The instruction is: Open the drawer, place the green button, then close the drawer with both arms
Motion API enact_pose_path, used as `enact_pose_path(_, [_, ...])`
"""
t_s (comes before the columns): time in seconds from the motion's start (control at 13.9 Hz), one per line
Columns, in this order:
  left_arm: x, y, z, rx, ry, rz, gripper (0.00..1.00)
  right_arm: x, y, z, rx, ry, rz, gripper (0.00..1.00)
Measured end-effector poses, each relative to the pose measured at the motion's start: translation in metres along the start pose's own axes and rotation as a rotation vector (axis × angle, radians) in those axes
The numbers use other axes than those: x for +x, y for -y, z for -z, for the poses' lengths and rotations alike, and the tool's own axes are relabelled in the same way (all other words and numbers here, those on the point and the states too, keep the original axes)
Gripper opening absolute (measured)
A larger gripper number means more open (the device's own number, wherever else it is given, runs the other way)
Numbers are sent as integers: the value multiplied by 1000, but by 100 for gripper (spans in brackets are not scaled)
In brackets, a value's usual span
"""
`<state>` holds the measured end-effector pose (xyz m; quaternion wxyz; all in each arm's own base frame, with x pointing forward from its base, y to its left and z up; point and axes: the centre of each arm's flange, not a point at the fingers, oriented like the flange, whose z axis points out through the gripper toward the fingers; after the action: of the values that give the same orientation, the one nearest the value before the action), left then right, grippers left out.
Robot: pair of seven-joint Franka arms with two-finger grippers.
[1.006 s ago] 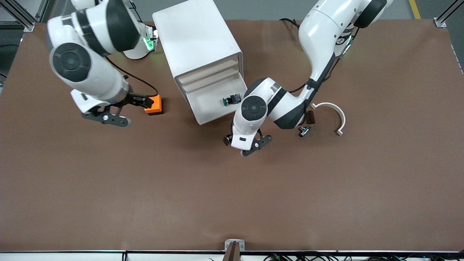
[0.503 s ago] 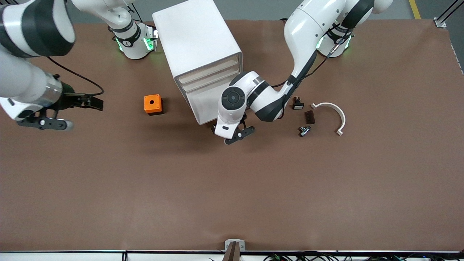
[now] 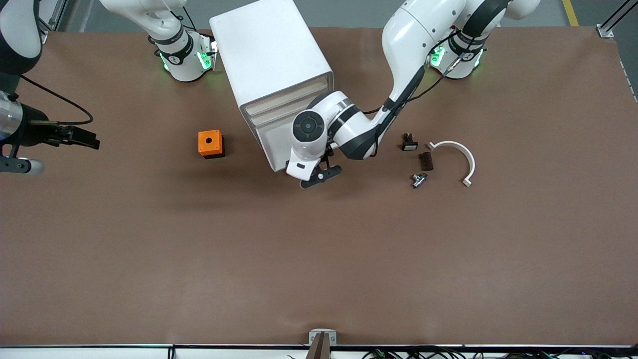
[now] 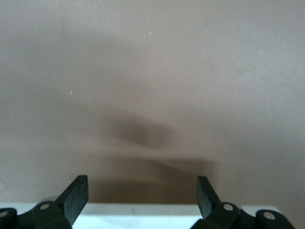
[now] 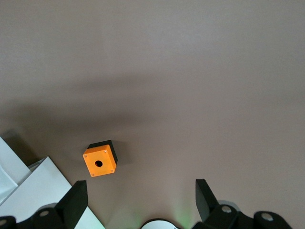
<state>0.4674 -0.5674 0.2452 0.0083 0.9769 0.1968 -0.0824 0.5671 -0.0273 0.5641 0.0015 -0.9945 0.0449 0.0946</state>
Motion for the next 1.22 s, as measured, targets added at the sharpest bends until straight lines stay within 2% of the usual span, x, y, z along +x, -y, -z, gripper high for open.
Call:
enact_pose_path(0.43, [-32,0,-18,53,24,-21,100,0,-22,8,6,-20,27,100])
enact_pose_path(0.79, [-50,-2,-23,35,151,37,100,3,-29,10,7,-43,36,100])
enact_pose_path(1.22, [-60,-1,-29,18,297,119,100,3,-29,11,7,-48,47,100])
